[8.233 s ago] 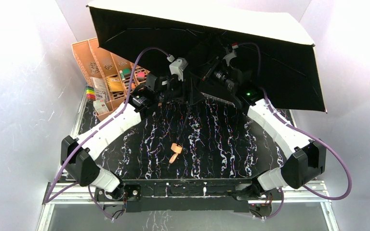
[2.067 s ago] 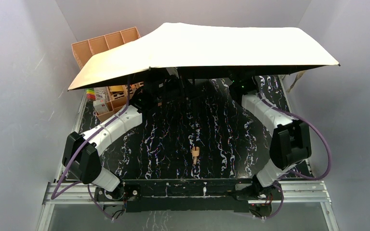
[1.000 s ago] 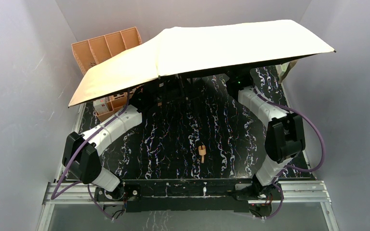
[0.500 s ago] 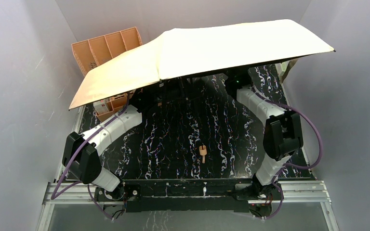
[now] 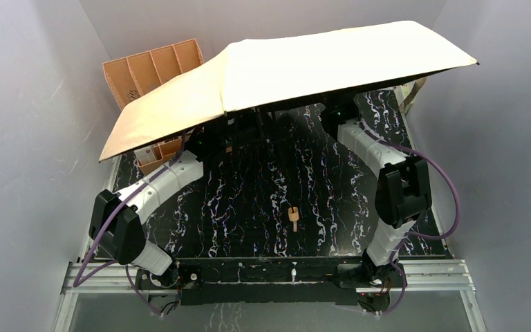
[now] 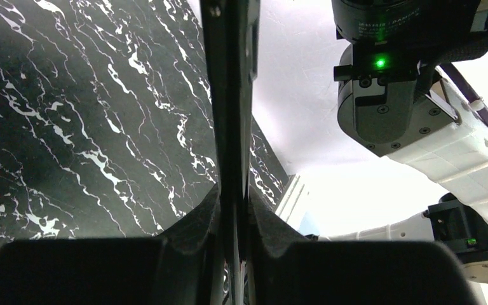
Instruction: Put away the umbrella
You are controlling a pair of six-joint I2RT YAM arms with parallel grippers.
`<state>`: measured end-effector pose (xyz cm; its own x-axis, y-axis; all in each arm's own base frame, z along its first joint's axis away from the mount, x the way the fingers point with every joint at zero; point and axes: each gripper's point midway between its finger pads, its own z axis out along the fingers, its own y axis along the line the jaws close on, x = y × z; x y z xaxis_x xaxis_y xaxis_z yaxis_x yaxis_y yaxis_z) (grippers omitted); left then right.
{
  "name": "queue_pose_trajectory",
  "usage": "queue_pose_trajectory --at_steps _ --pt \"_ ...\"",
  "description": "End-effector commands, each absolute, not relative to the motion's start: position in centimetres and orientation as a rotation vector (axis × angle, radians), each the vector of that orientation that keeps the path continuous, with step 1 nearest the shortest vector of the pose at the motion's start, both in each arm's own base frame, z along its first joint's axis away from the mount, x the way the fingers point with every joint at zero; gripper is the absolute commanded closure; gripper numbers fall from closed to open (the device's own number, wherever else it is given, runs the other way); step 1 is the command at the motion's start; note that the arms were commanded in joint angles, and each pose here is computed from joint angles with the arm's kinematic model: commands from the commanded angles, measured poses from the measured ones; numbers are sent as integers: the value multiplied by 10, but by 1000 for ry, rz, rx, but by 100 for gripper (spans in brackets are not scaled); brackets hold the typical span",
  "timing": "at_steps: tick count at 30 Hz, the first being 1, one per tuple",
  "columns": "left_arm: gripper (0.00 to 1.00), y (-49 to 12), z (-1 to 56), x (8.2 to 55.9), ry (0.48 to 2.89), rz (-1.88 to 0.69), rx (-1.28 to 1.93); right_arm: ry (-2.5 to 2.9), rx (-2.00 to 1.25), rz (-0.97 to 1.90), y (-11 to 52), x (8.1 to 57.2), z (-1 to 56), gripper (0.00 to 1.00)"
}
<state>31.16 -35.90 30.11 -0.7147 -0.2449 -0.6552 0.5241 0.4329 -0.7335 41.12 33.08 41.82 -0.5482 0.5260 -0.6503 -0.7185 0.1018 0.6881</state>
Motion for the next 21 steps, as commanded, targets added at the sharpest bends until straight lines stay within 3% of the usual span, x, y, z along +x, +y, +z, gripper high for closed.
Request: queue_pose_trajectory --at_steps 1,10,21 --pt "100 -359 313 284 1963 -1396 331 1256 -189 1544 310 408 459 100" --pt "100 -332 350 313 1866 -1216 267 1390 -26 1272 268 372 438 100" --pt "100 -350 372 346 1799 -1262 318 1540 62 1319 269 297 374 100"
